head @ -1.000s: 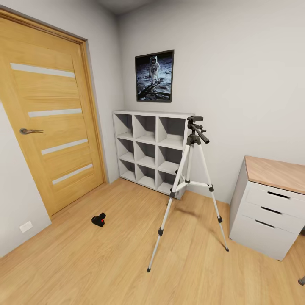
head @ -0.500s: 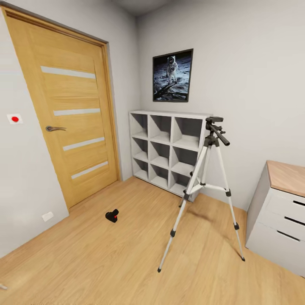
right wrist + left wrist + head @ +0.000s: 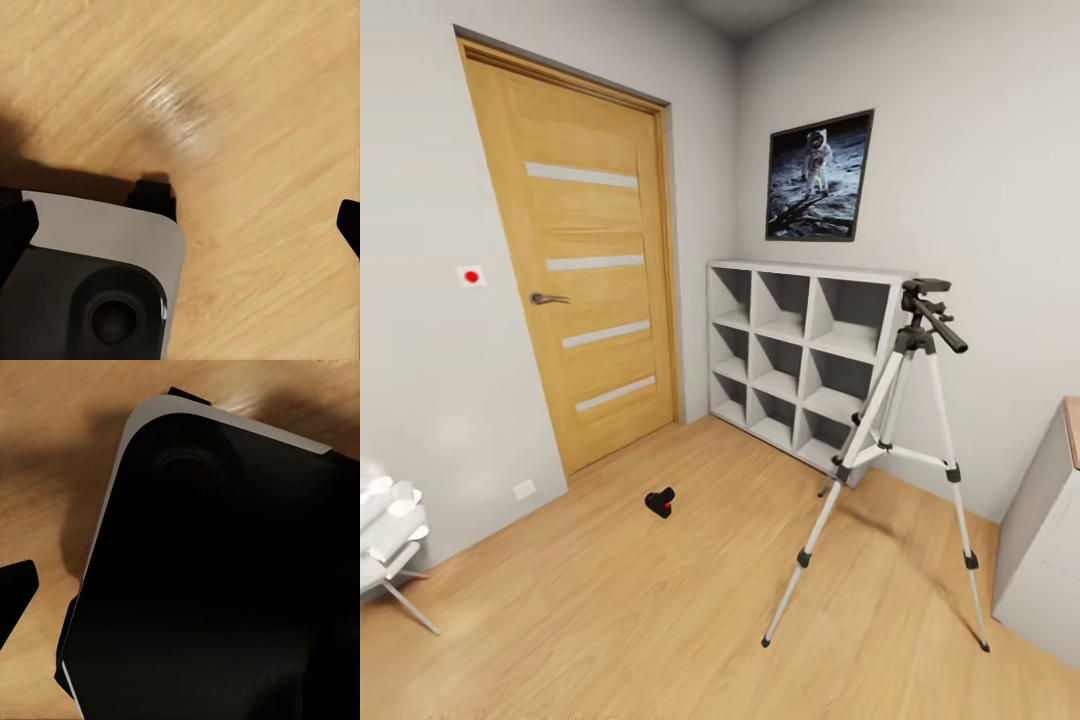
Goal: Attach the digital camera to the camera tripod in the bedroom.
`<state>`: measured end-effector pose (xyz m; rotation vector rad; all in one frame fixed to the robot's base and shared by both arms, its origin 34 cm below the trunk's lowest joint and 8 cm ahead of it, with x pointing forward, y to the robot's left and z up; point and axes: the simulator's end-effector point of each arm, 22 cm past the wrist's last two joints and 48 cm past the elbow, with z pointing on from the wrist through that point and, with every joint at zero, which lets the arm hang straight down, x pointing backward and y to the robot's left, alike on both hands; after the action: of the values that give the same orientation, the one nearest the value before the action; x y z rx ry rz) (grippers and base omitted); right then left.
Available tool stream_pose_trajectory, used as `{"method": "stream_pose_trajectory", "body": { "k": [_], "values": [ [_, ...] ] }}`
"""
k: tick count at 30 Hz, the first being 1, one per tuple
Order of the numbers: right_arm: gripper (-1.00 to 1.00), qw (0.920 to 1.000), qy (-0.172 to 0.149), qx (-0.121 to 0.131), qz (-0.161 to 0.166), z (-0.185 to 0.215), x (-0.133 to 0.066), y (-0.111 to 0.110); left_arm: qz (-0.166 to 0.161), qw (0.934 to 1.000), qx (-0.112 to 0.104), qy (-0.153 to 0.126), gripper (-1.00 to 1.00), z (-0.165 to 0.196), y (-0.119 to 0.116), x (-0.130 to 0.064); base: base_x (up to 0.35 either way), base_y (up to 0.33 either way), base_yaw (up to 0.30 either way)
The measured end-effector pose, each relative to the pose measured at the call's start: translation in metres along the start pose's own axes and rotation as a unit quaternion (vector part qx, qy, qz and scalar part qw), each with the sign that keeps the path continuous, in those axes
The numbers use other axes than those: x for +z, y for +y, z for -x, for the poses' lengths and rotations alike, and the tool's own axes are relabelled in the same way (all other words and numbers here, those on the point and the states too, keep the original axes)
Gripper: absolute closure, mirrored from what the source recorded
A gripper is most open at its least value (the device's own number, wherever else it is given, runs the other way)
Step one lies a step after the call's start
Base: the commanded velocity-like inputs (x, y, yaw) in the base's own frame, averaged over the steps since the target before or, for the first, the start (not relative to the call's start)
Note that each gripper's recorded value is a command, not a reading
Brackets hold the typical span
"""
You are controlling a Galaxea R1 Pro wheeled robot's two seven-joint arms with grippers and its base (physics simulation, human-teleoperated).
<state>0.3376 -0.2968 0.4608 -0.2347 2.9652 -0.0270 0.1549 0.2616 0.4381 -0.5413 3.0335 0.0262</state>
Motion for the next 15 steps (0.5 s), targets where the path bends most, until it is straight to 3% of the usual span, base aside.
{"method": "stream_pose_trajectory", "body": {
  "k": [7,15],
  "values": [
    [-1.0,1.0,0.002,-0.001,0.001,-0.0047,0.0002,0.0011,-0.001,1.0,0.002,0.001,-1.0,-0.0008,-0.0009,-0.0001,0.126,0.0,0.271],
    [-1.0,1.0,0.004,-0.001,0.001,-0.0074,0.0002,0.0015,-0.002,1.0,0.006,0.003,-1.0,-0.0021,-0.0014,-0.0002,0.282,0.0,0.271]
  ]
}}
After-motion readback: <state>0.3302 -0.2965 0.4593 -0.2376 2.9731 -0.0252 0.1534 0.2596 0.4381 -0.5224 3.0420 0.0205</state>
